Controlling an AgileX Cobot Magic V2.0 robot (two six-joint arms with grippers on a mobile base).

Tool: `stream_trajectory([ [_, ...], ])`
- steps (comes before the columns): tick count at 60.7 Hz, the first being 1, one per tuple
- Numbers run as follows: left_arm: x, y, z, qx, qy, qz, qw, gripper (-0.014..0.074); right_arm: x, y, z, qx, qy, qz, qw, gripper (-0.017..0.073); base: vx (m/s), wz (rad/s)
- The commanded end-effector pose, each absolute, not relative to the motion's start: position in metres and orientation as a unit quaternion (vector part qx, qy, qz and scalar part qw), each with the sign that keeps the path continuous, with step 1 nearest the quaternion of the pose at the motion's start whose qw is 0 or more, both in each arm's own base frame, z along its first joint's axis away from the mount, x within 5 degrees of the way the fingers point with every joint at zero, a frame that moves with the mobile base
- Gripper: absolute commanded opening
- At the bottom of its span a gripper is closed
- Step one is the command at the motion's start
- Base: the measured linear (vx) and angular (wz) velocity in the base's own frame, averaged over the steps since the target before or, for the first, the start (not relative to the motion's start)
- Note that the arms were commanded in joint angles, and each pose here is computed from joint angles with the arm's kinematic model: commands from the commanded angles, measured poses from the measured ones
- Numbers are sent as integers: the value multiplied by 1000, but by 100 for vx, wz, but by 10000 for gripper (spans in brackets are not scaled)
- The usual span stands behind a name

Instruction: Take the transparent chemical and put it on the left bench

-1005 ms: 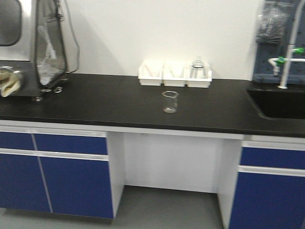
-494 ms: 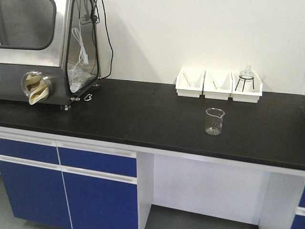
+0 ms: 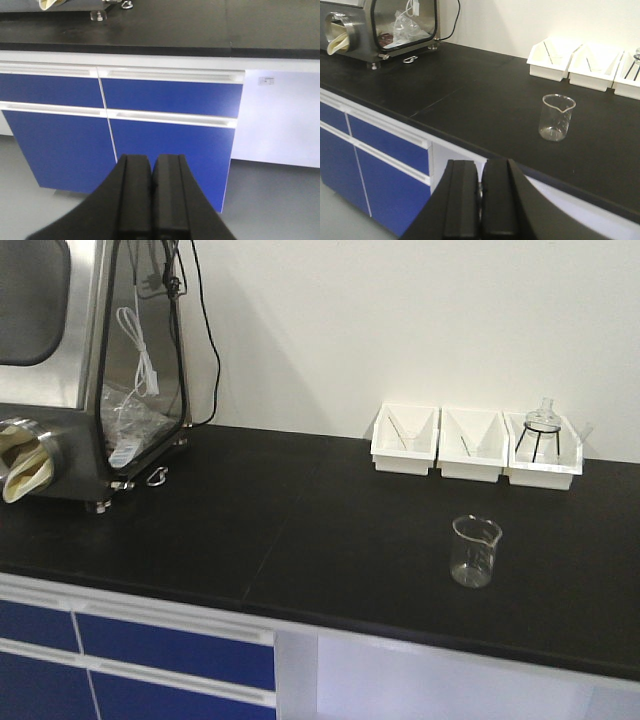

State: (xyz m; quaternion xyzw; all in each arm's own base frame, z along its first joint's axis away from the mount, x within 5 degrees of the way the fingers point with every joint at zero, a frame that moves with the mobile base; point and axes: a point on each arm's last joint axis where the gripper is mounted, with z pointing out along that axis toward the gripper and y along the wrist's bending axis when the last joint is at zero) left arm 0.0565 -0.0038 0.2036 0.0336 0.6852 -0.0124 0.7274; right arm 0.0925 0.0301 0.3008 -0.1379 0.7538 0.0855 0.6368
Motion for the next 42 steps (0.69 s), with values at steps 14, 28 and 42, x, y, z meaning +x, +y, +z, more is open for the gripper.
stream_trajectory([
  [14,55,-4,206,29,655,-16,755,-3,93,31,318,-135,719,89,676,-3,42,-5],
  [28,55,-4,206,29,655,-16,755,-3,93,31,318,-135,719,89,676,-3,41,-12],
  [42,55,-4,206,29,655,-16,755,-3,93,31,318,-135,719,89,676,-3,38,-23],
])
